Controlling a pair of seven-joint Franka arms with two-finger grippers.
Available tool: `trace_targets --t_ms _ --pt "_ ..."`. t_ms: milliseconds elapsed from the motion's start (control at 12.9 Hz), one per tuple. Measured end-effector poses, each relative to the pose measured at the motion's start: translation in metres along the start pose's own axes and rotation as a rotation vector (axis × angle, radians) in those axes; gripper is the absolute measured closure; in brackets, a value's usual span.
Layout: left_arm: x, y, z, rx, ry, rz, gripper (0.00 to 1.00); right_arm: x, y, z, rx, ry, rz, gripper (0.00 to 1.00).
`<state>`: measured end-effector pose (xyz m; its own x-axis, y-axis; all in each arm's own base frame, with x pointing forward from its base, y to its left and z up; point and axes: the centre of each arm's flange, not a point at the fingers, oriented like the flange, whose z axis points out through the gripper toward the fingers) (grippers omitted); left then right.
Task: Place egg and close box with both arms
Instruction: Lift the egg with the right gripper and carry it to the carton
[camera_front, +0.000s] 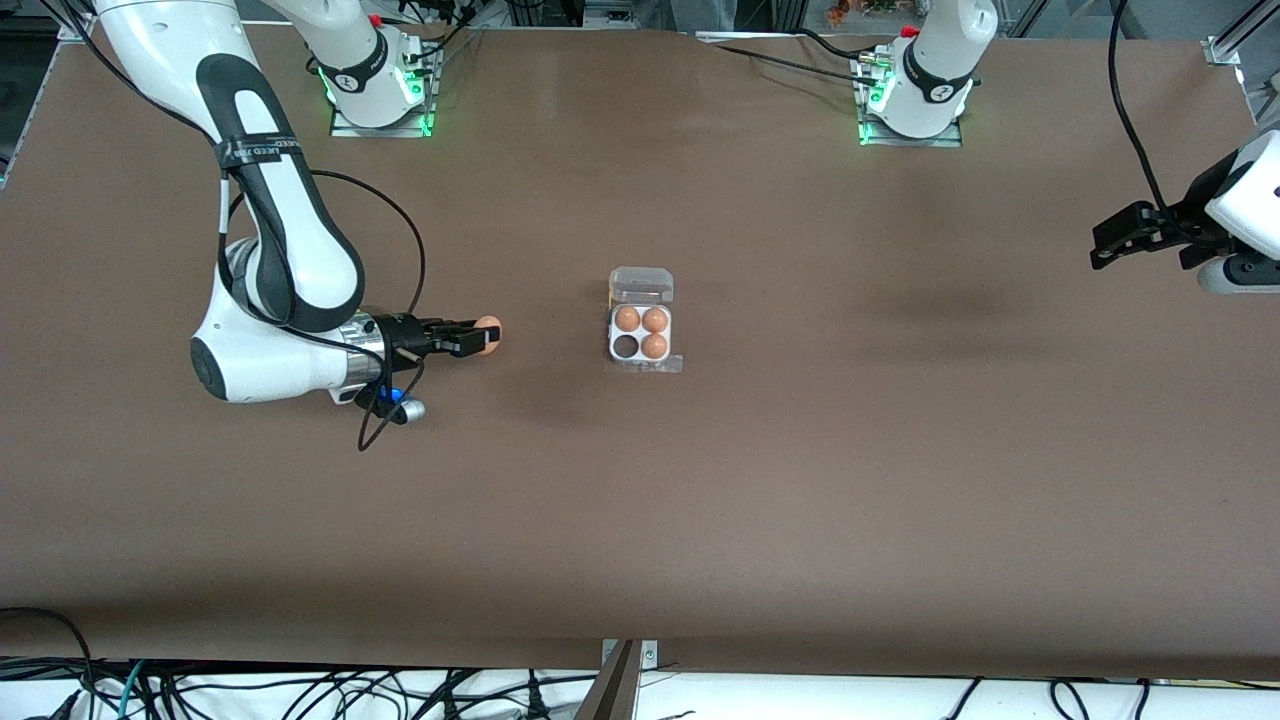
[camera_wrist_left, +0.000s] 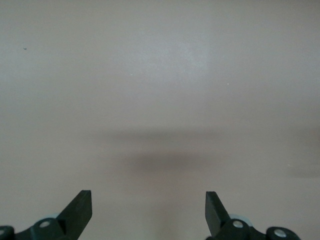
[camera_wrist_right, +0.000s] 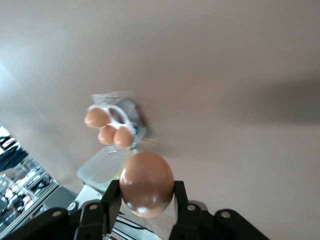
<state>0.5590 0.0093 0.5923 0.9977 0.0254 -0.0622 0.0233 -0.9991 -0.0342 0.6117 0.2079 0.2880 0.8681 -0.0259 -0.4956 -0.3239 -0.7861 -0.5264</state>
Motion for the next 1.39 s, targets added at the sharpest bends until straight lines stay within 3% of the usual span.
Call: trace_targets --t_ms 386,618,927,1236,1391 --pt "0.0 -0.001 0.0 0.0 0.0 -0.002 0.0 0.002 -0.011 0.021 0.02 0.0 -0.222 0.52" --pt "0.0 -0.002 0.0 0.0 0.0 -0.004 0.0 0.009 -0.008 0.037 0.074 -0.01 -0.345 0.52" --pt "0.0 -0.002 0.0 0.0 0.0 -0.004 0.0 0.016 -0.023 0.057 0.087 -0.013 -0.595 0.52" --pt "0.0 -0.002 0.0 0.0 0.0 -0.003 0.0 0.012 -0.066 0.085 0.082 0.047 -0.895 0.52" --pt "0.0 -0.002 0.0 0.0 0.0 -0.003 0.0 0.012 -0.078 0.108 0.14 0.104 -1.061 0.52"
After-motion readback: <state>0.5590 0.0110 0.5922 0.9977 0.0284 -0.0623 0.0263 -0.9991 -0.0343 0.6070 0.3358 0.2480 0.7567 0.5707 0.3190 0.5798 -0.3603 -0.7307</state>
